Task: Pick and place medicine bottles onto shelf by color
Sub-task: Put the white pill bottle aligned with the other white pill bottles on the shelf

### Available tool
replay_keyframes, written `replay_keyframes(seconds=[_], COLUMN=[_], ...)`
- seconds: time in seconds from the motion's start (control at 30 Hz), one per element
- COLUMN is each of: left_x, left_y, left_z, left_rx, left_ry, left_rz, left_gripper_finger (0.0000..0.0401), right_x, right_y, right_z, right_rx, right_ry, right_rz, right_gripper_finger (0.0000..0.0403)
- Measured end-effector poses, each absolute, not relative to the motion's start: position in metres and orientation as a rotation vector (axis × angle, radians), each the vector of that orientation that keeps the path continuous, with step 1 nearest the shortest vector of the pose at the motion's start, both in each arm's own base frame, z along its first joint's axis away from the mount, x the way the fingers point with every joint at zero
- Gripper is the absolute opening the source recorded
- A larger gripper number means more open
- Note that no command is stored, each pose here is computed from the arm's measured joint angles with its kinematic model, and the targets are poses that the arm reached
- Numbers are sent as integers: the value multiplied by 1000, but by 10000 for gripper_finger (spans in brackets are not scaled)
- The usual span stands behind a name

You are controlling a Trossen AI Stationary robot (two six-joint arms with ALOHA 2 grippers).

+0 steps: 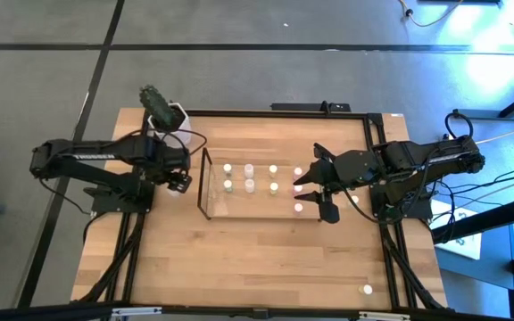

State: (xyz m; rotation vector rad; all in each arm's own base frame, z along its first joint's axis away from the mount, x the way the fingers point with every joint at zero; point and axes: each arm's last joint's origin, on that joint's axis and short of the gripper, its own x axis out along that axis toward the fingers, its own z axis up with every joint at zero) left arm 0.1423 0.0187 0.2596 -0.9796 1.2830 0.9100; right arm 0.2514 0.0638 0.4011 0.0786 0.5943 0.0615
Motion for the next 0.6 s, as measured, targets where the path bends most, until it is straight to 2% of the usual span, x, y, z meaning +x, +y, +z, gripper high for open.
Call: replay_keyframes(seconds=[0.2,0.6], left_x=[140,139], left_y=[19,19], left_z=[249,240], left_rx=[-987,-985], left_ry=[1274,1290], left_rz=[983,995], left_gripper_finger=[191,191], right_x=[251,251], right_y=[64,64], right_z=[401,400], right_rx=[73,72], right_ry=[599,606], right_rz=[62,61], right_gripper_finger=[178,178])
